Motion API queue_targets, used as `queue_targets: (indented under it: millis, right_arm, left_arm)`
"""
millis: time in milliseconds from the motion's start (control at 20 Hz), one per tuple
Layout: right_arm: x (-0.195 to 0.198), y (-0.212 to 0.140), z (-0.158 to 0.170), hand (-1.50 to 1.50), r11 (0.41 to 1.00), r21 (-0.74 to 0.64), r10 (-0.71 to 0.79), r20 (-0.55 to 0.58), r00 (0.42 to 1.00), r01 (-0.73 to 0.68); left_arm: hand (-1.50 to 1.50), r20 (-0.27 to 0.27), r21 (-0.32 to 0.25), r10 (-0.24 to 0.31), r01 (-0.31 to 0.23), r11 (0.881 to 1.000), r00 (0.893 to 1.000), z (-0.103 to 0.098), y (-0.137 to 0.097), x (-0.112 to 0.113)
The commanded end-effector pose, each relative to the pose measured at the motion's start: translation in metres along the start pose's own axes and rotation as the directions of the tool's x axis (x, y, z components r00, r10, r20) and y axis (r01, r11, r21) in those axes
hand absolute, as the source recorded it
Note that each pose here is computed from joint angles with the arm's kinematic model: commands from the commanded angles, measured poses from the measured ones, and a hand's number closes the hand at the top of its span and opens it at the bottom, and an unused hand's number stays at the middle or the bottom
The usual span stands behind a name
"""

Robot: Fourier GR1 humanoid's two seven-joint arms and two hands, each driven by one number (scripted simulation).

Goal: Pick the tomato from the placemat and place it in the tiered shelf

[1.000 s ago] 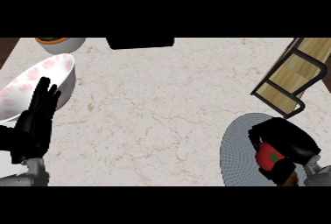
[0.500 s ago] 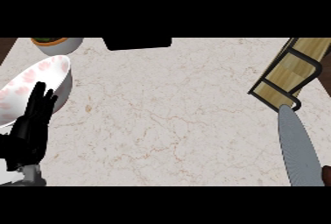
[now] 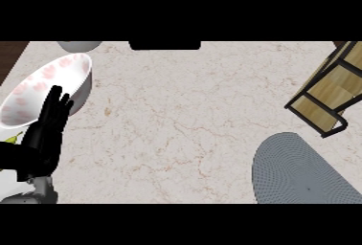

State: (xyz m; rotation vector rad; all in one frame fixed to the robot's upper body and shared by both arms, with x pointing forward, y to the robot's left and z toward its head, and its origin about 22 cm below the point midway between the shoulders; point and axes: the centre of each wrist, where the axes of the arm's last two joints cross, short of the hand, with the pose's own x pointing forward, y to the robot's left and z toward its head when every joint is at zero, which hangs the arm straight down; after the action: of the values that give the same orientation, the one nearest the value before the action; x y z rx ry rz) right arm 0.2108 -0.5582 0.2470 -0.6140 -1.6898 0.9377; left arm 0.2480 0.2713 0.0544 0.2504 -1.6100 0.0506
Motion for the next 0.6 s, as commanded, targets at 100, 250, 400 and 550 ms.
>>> queue_targets:
  millis: [100, 250, 400, 550]
  right_arm:
    - [-0.007, -0.037, 0.007, 1.50, 0.995, -0.023, -0.097, 0.028, 0.995, 0.097]
    - [-0.014, -0.018, -0.013, 1.50, 0.993, -0.023, -0.112, 0.034, 0.993, 0.112]
    - [-0.016, -0.006, -0.041, 1.50, 0.993, -0.047, -0.112, 0.013, 0.994, 0.113]
    - [-0.025, 0.006, -0.056, 1.50, 0.985, -0.084, -0.150, 0.029, 0.988, 0.152]
  left_arm:
    - [0.00, 0.007, -0.059, 0.002, -0.001, 0.998, 1.000, -0.002, -0.005, 0.010]
    - [0.00, 0.007, -0.034, 0.001, -0.001, 0.999, 1.000, -0.008, -0.017, 0.009]
    - [0.00, 0.014, -0.052, -0.002, 0.002, 0.999, 1.000, -0.004, -0.027, 0.005]
    - [0.00, 0.018, -0.053, 0.010, -0.009, 0.999, 1.000, -0.007, -0.011, -0.008]
